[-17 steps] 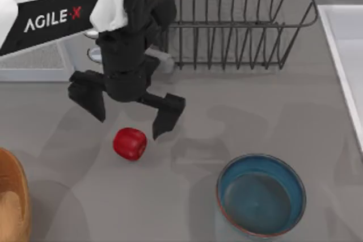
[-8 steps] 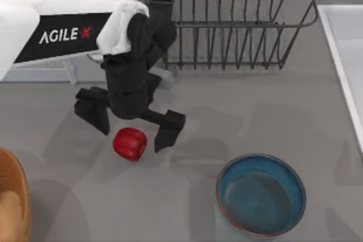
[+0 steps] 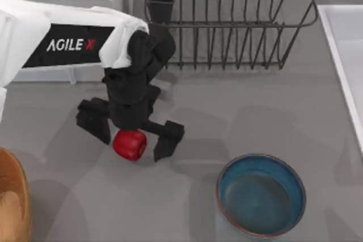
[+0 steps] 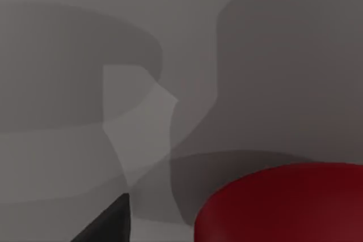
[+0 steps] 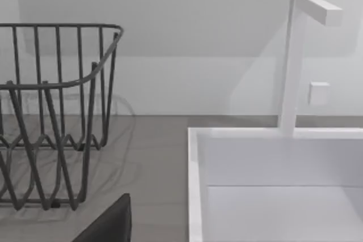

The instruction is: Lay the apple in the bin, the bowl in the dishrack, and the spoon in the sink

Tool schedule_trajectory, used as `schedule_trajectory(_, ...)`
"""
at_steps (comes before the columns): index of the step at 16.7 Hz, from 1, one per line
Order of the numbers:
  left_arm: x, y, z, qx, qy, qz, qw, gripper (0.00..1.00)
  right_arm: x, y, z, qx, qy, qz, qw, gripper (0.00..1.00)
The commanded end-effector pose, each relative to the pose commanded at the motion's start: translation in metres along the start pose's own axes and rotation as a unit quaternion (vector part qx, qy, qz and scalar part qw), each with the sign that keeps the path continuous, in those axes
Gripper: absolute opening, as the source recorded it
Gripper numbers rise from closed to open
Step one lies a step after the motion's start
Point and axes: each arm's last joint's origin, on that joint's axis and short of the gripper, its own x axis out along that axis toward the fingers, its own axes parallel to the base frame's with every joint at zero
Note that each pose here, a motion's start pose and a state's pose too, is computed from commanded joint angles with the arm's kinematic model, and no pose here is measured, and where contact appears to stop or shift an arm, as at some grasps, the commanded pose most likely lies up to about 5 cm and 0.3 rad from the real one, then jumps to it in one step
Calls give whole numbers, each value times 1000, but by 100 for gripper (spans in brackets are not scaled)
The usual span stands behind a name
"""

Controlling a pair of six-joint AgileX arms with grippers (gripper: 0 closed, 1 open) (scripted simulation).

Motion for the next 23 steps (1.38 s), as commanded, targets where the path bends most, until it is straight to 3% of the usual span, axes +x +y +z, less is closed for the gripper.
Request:
schedule_trajectory(12, 0, 0, 0, 0, 0, 0, 1000, 2, 0, 0, 0, 0, 0, 0, 1000, 100)
schedule_trajectory(23, -8, -2, 0, -2, -5, -10, 1000, 0, 0, 0, 0, 0, 0, 0, 1000, 100)
